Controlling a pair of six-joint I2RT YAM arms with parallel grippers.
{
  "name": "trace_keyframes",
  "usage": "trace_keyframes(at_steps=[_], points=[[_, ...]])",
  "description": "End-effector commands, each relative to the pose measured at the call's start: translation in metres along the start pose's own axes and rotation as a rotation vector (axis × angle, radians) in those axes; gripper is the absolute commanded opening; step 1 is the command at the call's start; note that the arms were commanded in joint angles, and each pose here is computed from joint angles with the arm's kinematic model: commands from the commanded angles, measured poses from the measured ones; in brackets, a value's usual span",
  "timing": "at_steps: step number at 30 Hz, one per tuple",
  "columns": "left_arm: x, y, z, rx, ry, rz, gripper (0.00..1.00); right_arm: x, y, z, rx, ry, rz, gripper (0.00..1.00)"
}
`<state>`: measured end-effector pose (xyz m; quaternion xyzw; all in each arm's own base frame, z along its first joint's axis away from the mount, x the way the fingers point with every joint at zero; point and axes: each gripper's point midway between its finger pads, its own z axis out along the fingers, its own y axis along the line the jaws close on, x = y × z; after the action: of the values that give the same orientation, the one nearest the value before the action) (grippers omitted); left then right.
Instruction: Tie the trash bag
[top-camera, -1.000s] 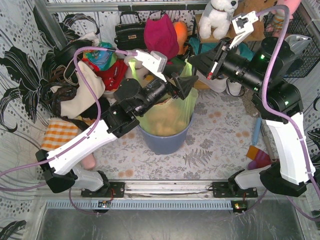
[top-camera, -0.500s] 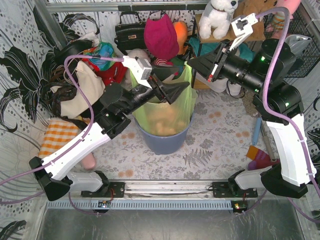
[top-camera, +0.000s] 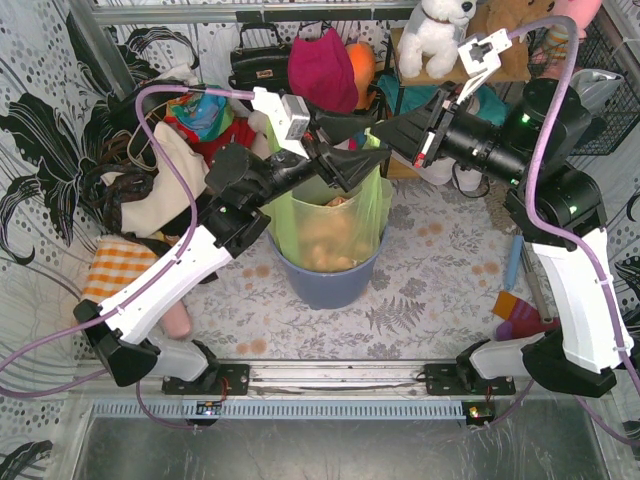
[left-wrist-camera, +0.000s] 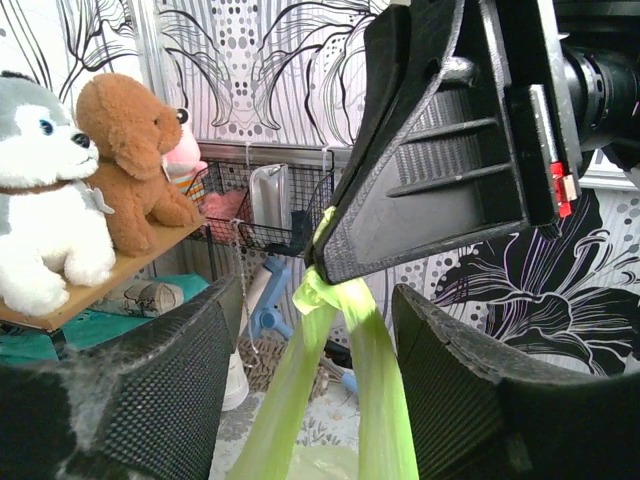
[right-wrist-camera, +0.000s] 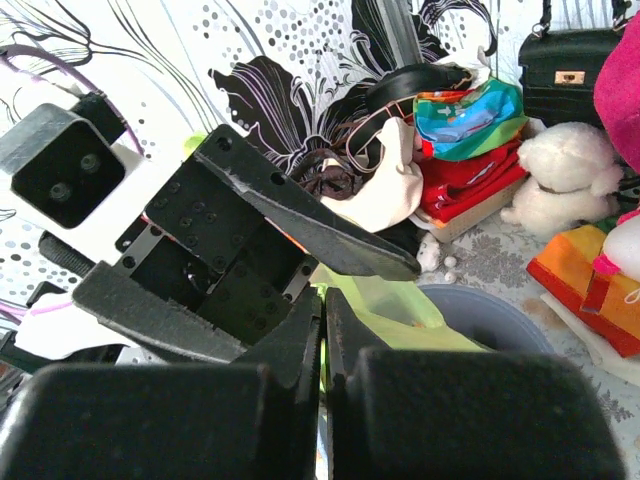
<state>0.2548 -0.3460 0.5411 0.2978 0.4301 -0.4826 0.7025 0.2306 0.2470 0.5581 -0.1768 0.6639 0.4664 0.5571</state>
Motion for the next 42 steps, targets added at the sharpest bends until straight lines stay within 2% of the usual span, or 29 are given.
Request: trace_keyframes(at_steps=[1,9,14,16,22,25,30,34,37,42], points=[[-0.023,-0.007,0.005,0.052,-0.053,0.001,0.66,-0.018,0.021,-0.011,-0.069,-0.064,-0.02,0.0],[-0.018,-0.003,0.003,0.043,-0.039,-0.032,0.36,-0.021,0.021,-0.012,-0.069,-0.082,-0.026,0.0],[-0.017,-0.003,0.001,0.045,-0.04,-0.043,0.05,-0.022,0.021,-0.013,-0.067,-0.086,-0.032,0.0],[-0.016,-0.002,0.002,0.042,-0.035,-0.046,0.01,-0.026,0.021,-0.014,-0.059,-0.099,-0.039,0.0],[-0.017,-0.005,0.0,0.054,-0.031,-0.048,0.0,-0.037,0.014,-0.018,0.018,-0.112,-0.045,0.37],[-0.018,-0.005,0.0,0.055,-0.035,-0.046,0.0,-0.034,0.01,-0.016,0.033,-0.093,-0.032,0.41],[-0.015,-0.005,0.0,0.053,-0.03,-0.051,0.0,-0.025,0.007,-0.009,0.032,-0.052,-0.016,0.39],[-0.015,-0.005,0.0,0.054,-0.03,-0.051,0.0,-0.023,0.006,-0.007,0.029,-0.039,-0.013,0.31],[-0.017,-0.005,0.0,0.054,-0.031,-0.049,0.0,-0.023,0.007,-0.007,0.026,-0.04,-0.012,0.23],[-0.015,-0.004,0.0,0.049,-0.023,-0.048,0.0,-0.027,0.008,-0.006,0.021,-0.056,-0.014,0.0]])
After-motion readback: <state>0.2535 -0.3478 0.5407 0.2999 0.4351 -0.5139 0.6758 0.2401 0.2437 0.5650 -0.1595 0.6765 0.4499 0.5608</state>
